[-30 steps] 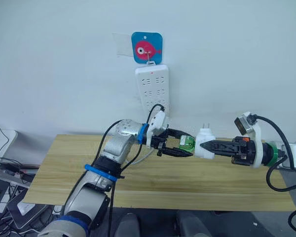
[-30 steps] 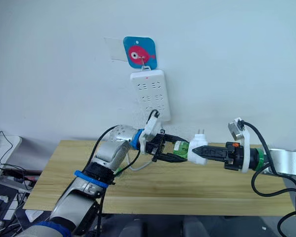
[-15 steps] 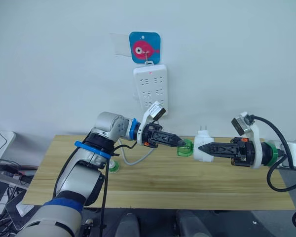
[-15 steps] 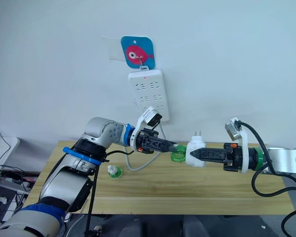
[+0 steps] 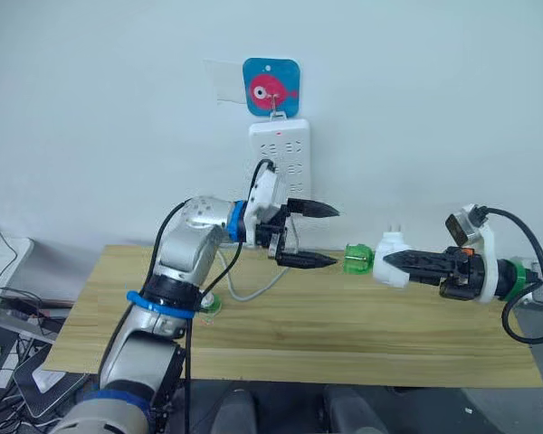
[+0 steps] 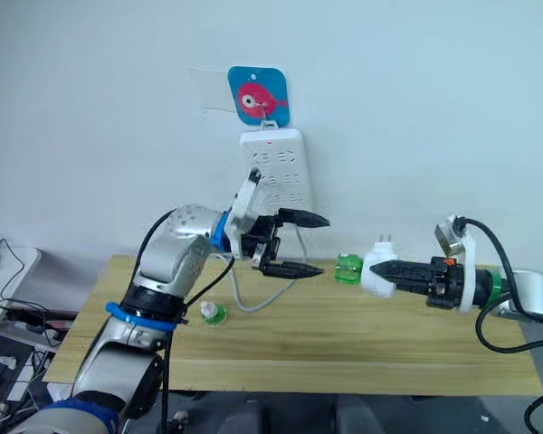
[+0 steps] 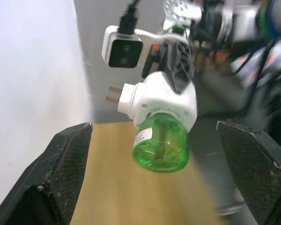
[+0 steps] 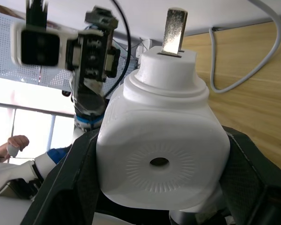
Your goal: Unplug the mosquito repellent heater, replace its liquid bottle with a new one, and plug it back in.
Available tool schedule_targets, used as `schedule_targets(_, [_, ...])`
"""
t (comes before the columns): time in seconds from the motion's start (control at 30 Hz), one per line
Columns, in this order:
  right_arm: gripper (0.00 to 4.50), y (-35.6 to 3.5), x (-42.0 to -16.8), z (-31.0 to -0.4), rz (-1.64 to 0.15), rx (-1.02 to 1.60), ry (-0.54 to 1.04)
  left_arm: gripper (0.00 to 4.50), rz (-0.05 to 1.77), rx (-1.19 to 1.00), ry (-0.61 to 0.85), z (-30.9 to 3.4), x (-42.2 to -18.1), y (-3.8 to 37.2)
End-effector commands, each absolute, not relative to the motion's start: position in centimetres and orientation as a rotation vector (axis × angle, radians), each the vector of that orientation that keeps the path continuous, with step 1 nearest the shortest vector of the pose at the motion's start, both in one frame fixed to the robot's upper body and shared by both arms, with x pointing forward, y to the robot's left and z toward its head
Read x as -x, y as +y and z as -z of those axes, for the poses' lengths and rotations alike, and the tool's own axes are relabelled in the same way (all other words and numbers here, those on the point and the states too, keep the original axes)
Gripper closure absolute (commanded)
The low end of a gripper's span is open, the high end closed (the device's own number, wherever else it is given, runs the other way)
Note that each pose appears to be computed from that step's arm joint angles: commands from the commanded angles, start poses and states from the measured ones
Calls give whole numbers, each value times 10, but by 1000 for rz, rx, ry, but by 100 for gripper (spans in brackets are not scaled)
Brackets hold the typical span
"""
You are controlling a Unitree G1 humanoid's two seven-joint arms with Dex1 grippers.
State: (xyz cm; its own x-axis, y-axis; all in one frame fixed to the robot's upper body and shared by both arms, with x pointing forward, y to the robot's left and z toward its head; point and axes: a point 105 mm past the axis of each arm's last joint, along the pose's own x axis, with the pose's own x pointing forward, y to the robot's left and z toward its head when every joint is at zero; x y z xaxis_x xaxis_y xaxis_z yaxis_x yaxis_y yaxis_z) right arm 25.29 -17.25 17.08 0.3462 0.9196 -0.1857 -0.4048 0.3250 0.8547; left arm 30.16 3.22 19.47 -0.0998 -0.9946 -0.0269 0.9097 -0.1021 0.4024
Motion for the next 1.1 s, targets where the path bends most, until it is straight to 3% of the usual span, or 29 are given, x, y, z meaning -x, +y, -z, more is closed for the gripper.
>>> schedule_targets(0.03, [148,-172,-253,-187,-1043,-807,727,3,1578,-512,-567,-200,-299,30])
schedule_targets(0.2, [148,-172,-253,-189,-1059,-813,734,3,1526,-720,-855,-194,-287,25])
schedule_targets(0.4, [148,-171,-251,-193,-1091,-811,739,3,1455,-900,-1096,-183,-279,21])
schedule_targets(0.87, [148,-166,-243,-197,-1150,-793,745,3,1327,-969,-1245,-186,-285,3])
schedule_targets(0.97, [148,-166,-243,-197,-1148,-793,743,63,1331,-974,-1254,-185,-284,2])
schedule_targets(1.1, [148,-164,-243,-198,-1156,-791,740,183,1338,-969,-1262,-184,-283,0])
